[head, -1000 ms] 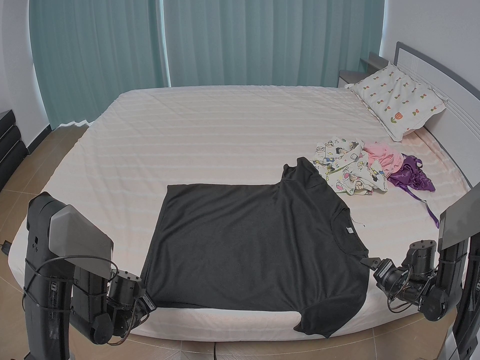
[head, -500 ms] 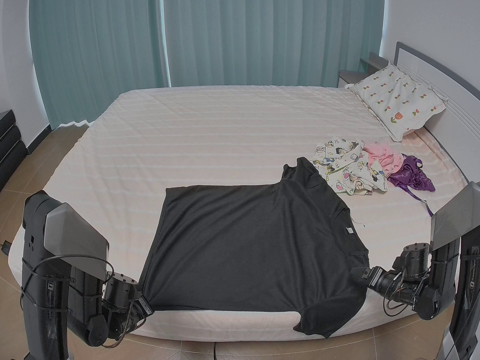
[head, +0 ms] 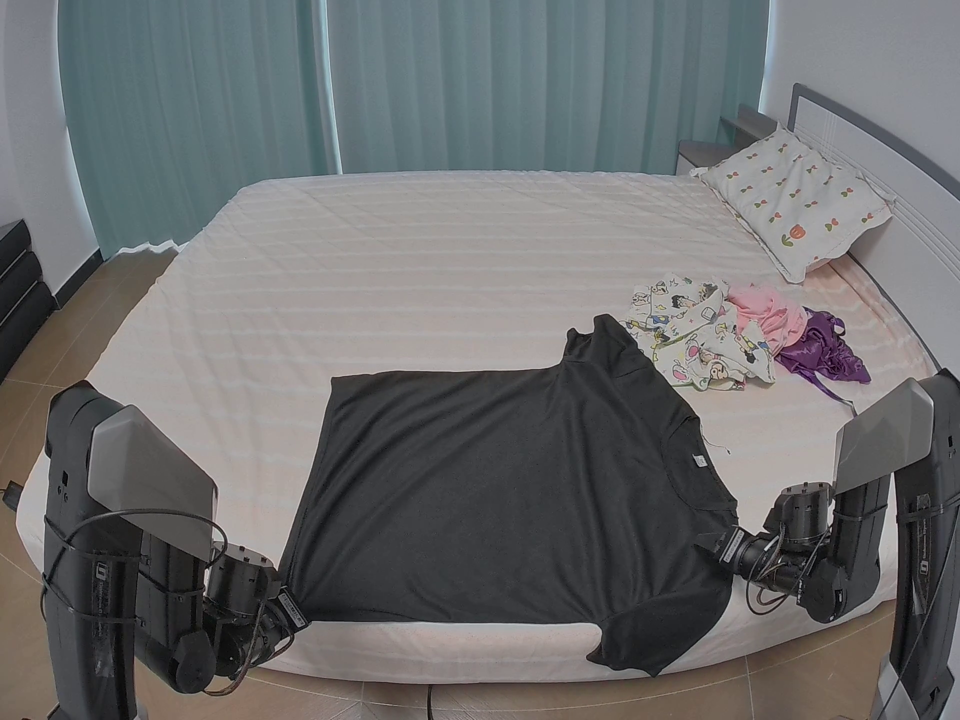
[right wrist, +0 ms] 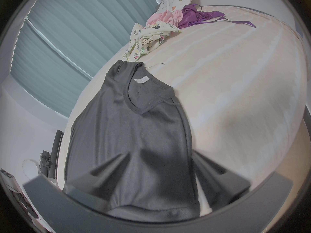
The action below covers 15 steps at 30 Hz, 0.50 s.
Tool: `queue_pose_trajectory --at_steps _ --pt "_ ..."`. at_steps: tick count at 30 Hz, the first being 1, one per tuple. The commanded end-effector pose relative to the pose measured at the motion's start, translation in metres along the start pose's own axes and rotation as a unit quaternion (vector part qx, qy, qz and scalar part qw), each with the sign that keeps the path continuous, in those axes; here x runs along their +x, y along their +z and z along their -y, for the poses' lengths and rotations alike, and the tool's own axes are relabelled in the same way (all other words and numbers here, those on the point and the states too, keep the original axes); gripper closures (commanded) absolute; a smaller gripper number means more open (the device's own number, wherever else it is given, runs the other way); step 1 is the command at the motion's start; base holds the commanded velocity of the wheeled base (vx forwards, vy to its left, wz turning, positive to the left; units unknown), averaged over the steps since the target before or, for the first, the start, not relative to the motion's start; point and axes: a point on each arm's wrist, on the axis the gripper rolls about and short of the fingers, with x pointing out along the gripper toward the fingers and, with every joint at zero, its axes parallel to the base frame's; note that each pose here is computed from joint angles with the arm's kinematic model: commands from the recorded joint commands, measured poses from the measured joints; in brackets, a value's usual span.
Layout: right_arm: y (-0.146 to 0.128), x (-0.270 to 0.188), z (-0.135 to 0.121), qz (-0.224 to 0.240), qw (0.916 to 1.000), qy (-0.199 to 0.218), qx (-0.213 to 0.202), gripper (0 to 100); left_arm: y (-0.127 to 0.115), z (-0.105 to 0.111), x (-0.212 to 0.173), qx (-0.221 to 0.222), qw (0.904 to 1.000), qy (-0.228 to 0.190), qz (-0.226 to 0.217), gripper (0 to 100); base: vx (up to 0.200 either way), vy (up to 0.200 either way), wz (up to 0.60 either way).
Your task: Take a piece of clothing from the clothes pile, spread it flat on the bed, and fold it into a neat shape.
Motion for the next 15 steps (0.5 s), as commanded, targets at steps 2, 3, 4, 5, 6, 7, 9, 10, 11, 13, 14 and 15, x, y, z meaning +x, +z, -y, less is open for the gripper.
queue_pose_trajectory --at_steps 2,3,4,5,6,7,9,10,11,13,14,15 --pt "0.014 0.012 -0.007 0.032 0.9993 0.02 -0.003 100 -0.001 -0.001 0.001 0.0 1.0 0.003 -0.001 100 0.0 0.0 0.0" --pt "0.02 0.014 -0.009 0.044 0.9987 0.027 -0.005 100 -0.001 -0.001 0.001 0.0 1.0 0.002 -0.001 100 0.0 0.0 0.0" --pt "0.025 0.018 -0.012 0.054 0.9979 0.033 -0.01 100 -0.001 -0.001 0.001 0.0 1.0 0.002 -0.001 100 0.0 0.0 0.0" --pt "0.025 0.018 -0.012 0.054 0.9979 0.033 -0.01 100 -0.001 0.0 0.001 0.0 1.0 0.002 0.0 100 0.0 0.0 0.0" --pt "0.036 0.025 -0.015 0.076 0.996 0.045 -0.016 100 -0.001 0.0 0.001 0.0 1.0 0.002 0.0 100 0.0 0.0 0.0" --pt "0.04 0.027 -0.017 0.084 0.995 0.049 -0.019 100 -0.001 0.0 0.001 0.0 1.0 0.002 0.0 100 0.0 0.0 0.0" --pt "0.05 0.034 -0.023 0.101 0.9926 0.058 -0.037 100 -0.001 0.0 0.001 -0.004 1.0 0.002 0.0 100 0.0 0.0 0.0" --pt "0.053 0.037 -0.025 0.104 0.9919 0.06 -0.044 100 -0.001 0.0 0.002 -0.007 1.0 0.002 0.0 100 0.0 0.0 0.0" --pt "0.058 0.041 -0.028 0.108 0.9907 0.063 -0.054 100 -0.001 0.0 0.002 -0.01 1.0 0.001 0.0 100 0.0 0.0 0.0" --pt "0.066 0.047 -0.033 0.111 0.9888 0.071 -0.07 100 0.0 0.0 0.001 -0.012 0.9999 0.0 0.001 100 0.0 0.0 0.0" --pt "0.069 0.049 -0.035 0.112 0.9881 0.075 -0.076 100 -0.001 0.0 0.002 -0.012 0.9999 0.001 0.0 100 0.0 0.0 0.0" --pt "0.069 0.049 -0.035 0.112 0.9881 0.075 -0.076 100 -0.001 0.0 0.002 -0.012 0.9999 0.001 0.0 100 0.0 0.0 0.0"
